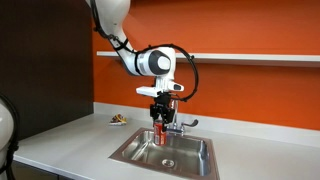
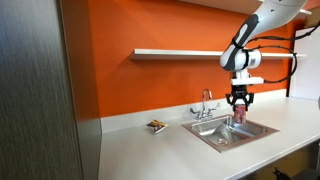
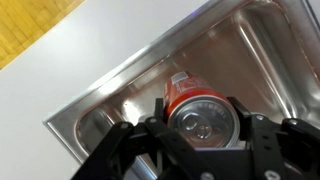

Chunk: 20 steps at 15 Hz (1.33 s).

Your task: Remove the can from the sink

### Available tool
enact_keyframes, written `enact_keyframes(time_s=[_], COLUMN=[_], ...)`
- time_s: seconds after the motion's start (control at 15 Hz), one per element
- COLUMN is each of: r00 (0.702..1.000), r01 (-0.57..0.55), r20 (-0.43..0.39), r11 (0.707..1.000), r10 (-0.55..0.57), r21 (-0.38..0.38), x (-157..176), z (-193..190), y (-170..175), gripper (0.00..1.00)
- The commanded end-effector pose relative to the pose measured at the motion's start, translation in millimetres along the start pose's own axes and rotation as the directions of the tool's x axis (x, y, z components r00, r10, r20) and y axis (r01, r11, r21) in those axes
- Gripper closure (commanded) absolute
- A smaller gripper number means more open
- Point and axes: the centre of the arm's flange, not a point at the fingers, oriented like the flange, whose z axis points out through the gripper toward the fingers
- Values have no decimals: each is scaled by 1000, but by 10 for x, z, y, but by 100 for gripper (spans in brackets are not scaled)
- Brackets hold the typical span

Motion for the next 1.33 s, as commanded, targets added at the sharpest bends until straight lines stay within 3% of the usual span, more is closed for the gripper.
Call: enact_keyframes(time_s=[0.0, 0.47, 1.27], r00=[997, 976, 898], r01=[71, 215, 434], r20=[7, 41, 92], r11=[997, 977, 900], r10=[-71, -215, -430], r21=[-1, -8, -26], x=[-327, -584, -868], z=[-160, -16, 210], y=[-169, -727, -1648], gripper=[62, 62, 62])
